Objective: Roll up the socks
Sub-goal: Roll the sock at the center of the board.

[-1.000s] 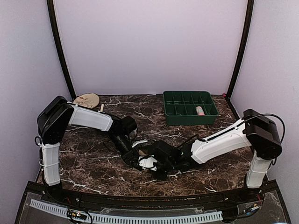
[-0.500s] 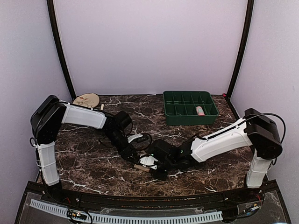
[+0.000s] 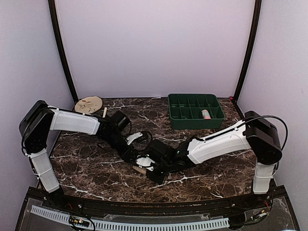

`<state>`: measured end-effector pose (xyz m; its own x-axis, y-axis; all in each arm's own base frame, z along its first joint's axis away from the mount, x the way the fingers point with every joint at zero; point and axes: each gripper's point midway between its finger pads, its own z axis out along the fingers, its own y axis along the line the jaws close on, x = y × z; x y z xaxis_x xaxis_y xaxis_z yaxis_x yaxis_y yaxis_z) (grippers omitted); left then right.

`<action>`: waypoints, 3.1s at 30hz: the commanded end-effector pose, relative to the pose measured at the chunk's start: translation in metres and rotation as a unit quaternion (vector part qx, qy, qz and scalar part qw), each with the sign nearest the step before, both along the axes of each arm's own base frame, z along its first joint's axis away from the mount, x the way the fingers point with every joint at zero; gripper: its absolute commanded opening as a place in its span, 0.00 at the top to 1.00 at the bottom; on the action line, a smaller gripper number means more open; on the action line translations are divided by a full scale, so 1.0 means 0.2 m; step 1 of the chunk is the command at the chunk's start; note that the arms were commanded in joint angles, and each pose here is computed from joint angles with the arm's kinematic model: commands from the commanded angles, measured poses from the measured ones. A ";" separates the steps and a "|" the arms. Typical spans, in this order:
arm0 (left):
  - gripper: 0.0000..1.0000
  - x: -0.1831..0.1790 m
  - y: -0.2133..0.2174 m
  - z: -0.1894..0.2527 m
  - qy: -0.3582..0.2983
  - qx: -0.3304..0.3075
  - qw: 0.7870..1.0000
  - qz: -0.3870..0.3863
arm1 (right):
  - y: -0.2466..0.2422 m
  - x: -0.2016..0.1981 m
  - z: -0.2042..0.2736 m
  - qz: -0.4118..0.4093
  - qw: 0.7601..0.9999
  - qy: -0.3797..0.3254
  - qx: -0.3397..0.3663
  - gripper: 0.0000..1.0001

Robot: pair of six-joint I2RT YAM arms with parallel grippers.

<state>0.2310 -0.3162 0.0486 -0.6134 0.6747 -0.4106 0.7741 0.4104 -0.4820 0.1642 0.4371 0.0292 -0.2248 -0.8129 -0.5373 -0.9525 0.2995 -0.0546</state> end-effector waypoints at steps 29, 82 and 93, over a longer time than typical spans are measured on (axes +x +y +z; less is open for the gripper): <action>0.41 -0.06 0.21 0.24 -0.196 -0.141 0.968 0.072 | 0.00 -0.05 -0.01 -0.028 0.959 0.277 0.062 0.98; 0.41 -0.39 -0.06 -0.04 -0.336 -0.029 0.896 -0.288 | -0.05 -0.18 0.02 -0.015 0.849 0.521 0.085 0.99; 0.50 -0.38 -0.07 -0.11 -0.336 -0.007 0.894 -0.298 | -0.06 -0.18 0.03 -0.010 0.845 0.528 0.082 0.99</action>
